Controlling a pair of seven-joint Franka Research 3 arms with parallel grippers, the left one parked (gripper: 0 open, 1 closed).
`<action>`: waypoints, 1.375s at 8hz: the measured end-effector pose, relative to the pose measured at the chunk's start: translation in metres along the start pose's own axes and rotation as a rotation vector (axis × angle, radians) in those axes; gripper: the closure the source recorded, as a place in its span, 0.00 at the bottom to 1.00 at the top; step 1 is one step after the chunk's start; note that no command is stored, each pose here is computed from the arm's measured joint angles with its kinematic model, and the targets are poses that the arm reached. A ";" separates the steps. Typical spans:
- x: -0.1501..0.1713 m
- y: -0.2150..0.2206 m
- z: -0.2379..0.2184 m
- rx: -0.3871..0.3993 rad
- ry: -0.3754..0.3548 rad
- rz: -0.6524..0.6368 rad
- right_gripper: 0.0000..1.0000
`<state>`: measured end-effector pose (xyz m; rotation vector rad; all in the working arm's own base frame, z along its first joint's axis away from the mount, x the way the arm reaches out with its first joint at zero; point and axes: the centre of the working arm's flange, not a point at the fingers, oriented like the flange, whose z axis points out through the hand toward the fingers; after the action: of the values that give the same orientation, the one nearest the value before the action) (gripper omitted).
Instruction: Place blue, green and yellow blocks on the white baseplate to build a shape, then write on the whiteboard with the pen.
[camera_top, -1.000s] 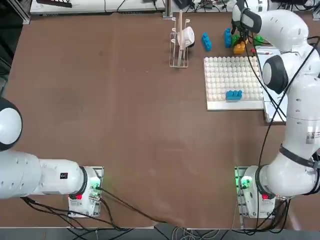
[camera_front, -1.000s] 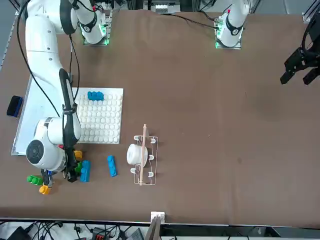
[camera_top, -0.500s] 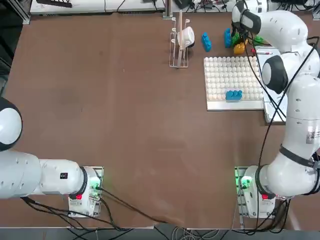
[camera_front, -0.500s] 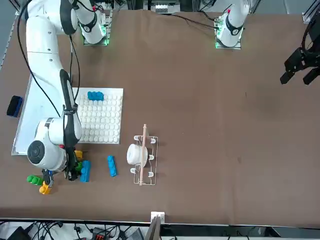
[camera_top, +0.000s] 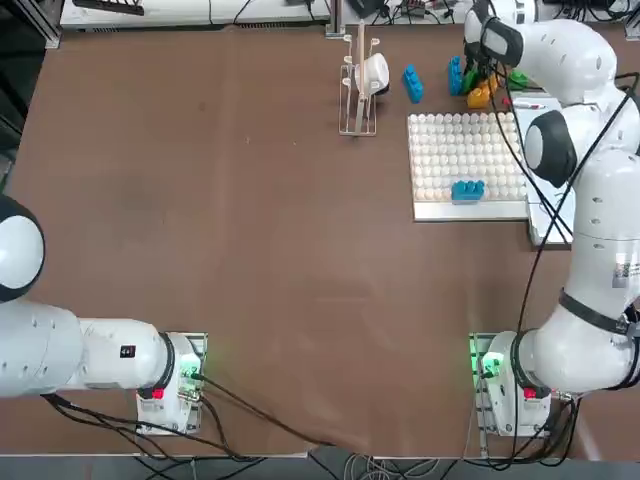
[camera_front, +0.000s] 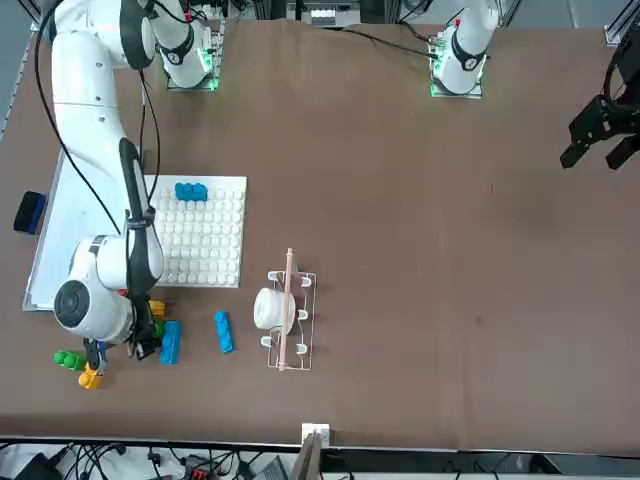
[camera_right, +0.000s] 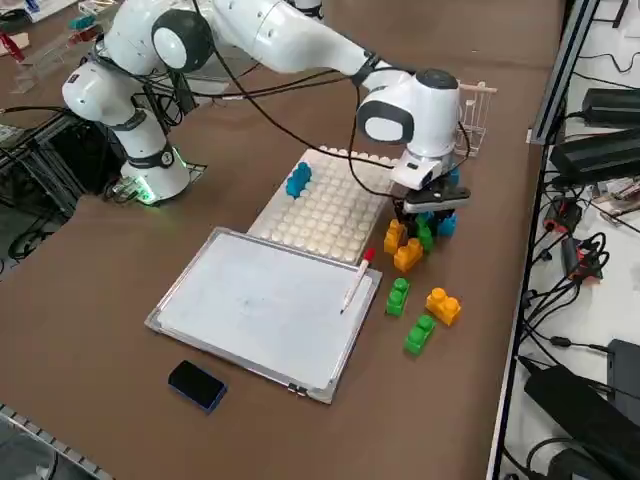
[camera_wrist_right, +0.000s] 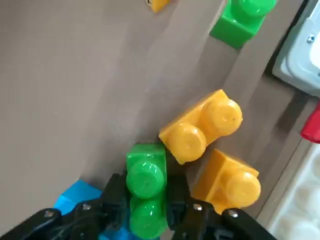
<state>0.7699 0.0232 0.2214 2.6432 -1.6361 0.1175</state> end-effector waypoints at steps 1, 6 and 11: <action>0.000 -0.001 -0.003 0.004 0.001 -0.001 0.59; 0.000 -0.011 -0.073 0.068 0.015 -0.031 0.59; -0.086 0.003 -0.154 -0.010 -0.077 -0.418 0.59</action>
<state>0.7219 0.1092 0.3682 2.9425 -1.0592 -0.0045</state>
